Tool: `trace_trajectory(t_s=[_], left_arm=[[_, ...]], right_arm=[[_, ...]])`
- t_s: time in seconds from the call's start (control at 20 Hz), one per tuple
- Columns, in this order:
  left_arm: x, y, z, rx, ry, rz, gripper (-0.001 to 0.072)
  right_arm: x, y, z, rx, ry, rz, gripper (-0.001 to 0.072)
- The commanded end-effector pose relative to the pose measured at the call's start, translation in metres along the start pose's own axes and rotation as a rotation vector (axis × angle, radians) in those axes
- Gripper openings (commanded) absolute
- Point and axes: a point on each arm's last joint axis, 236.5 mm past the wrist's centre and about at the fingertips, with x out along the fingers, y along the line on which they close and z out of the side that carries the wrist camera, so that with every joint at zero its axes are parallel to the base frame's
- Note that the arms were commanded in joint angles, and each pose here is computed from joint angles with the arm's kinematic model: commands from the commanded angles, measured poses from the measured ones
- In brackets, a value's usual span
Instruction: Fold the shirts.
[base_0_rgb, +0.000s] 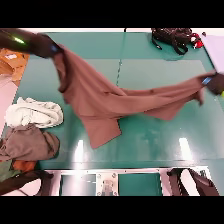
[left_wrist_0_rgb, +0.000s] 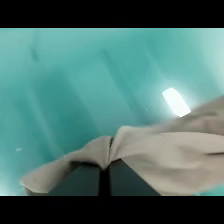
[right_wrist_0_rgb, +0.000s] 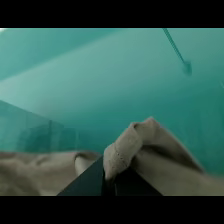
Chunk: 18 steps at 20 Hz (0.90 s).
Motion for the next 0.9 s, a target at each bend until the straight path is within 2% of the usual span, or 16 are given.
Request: trace_trajectory(t_s=[0.0, 0.15, 0.2, 0.25, 0.3, 0.4, 0.45, 0.6, 0.75, 0.8, 0.85], left_arm=[[0.111, 0.04, -0.032, -0.155, 0.013, -0.088, 0.0022], [0.186, 0.052, -0.062, -0.278, 0.043, -0.11, 0.0024], [0.198, 0.055, -0.068, -0.292, 0.048, -0.104, 0.011], [0.204, 0.057, -0.07, -0.302, 0.046, -0.097, 0.0473], [0.205, 0.06, -0.07, -0.322, 0.044, -0.091, 0.0655], [0.19, 0.065, -0.066, -0.362, 0.057, -0.106, 0.0657], [0.176, 0.063, -0.066, -0.379, 0.102, -0.145, 0.0657], [0.12, 0.065, -0.089, -0.479, 0.318, -0.218, 0.0657], [0.082, 0.064, -0.13, -0.582, 0.53, -0.239, 0.0657], [0.08, 0.066, -0.145, -0.616, 0.583, -0.219, 0.0657], [0.082, 0.063, -0.161, -0.643, 0.63, -0.216, 0.0657]], right_arm=[[0.068, -0.098, -0.056, 0.165, 0.097, -0.133, 0.0015], [0.119, -0.143, -0.062, 0.265, 0.165, -0.147, 0.0015], [0.133, -0.152, -0.059, 0.279, 0.186, -0.143, 0.0015], [0.143, -0.159, -0.054, 0.288, 0.202, -0.141, 0.0015], [0.151, -0.163, -0.046, 0.287, 0.21, -0.134, 0.0035], [0.158, -0.161, -0.024, 0.26, 0.204, -0.111, 0.0255], [0.155, -0.159, -0.012, 0.215, 0.202, -0.112, 0.0313], [0.13, -0.158, 0.003, 0.113, 0.283, -0.116, 0.0314], [0.104, -0.18, -0.004, 0.136, 0.333, -0.159, 0.0315], [0.097, -0.192, -0.005, 0.15, 0.332, -0.184, 0.0342], [0.09, -0.203, -0.006, 0.187, 0.327, -0.209, 0.0453]])
